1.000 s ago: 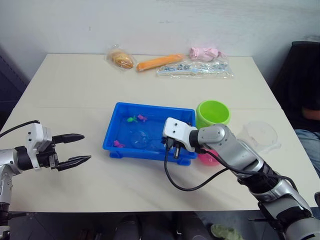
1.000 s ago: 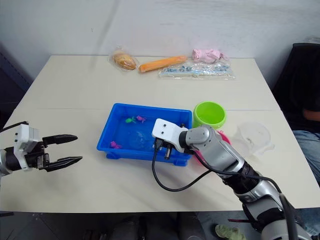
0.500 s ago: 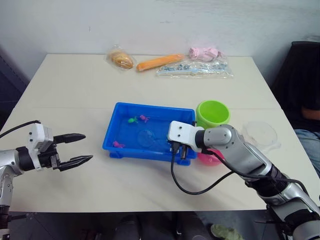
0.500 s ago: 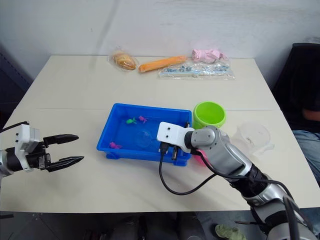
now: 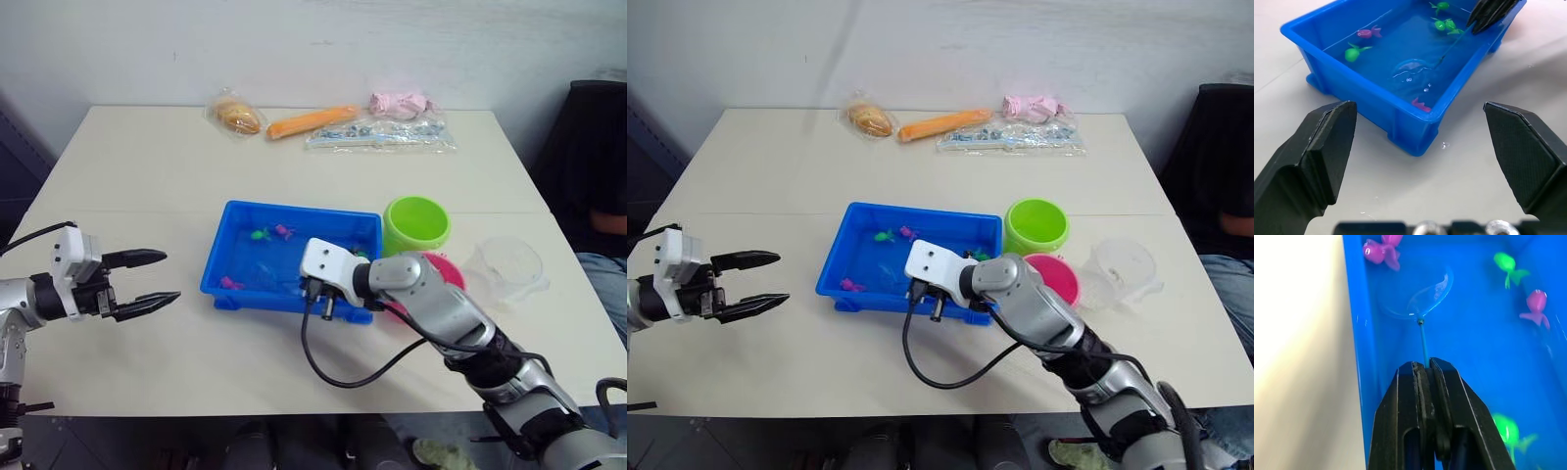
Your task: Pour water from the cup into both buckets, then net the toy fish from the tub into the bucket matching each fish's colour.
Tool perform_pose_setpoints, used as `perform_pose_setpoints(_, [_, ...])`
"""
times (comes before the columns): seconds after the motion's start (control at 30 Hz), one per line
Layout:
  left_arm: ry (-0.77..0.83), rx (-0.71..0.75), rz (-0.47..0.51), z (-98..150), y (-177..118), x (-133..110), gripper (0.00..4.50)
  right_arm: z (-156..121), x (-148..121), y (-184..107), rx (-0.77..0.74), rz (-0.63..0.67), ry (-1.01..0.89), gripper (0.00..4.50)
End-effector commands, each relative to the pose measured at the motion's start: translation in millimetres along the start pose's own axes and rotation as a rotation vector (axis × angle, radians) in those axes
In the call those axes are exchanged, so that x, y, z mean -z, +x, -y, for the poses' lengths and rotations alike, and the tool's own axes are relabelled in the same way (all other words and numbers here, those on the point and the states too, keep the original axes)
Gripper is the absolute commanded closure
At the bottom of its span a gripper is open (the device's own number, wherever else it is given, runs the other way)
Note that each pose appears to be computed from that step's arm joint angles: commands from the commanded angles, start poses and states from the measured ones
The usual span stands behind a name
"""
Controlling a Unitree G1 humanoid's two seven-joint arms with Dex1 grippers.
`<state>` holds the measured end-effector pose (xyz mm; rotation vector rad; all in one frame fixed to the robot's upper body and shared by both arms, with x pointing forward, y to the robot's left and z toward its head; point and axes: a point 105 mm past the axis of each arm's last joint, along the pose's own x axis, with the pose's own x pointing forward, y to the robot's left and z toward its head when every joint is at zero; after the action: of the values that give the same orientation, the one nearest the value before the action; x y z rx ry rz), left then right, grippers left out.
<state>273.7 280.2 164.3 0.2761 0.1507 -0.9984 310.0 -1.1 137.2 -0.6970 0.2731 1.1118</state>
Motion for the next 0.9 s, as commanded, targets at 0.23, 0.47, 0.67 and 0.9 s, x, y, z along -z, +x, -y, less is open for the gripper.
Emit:
perform_pose_setpoints(0.23, [0.022, 0.007, 0.015, 1, 2, -5, 0.04, 5, -8, 7, -0.041, 0.000, 0.077, 4.50])
perform_pose_setpoints(0.47, [0.025, 0.004, 0.030, 1, 7, -4, 0.04, 16, -21, 3, -0.054, 0.054, 0.139, 4.50])
perform_pose_setpoints(0.67, [0.029, -0.002, 0.033, 1, 7, -3, 0.04, 17, -16, -3, -0.068, 0.044, 0.166, 4.50])
perform_pose_setpoints(0.9, [0.034, 0.004, 0.027, 2, 7, -2, 0.04, 17, -6, -6, -0.072, 0.003, 0.164, 4.50])
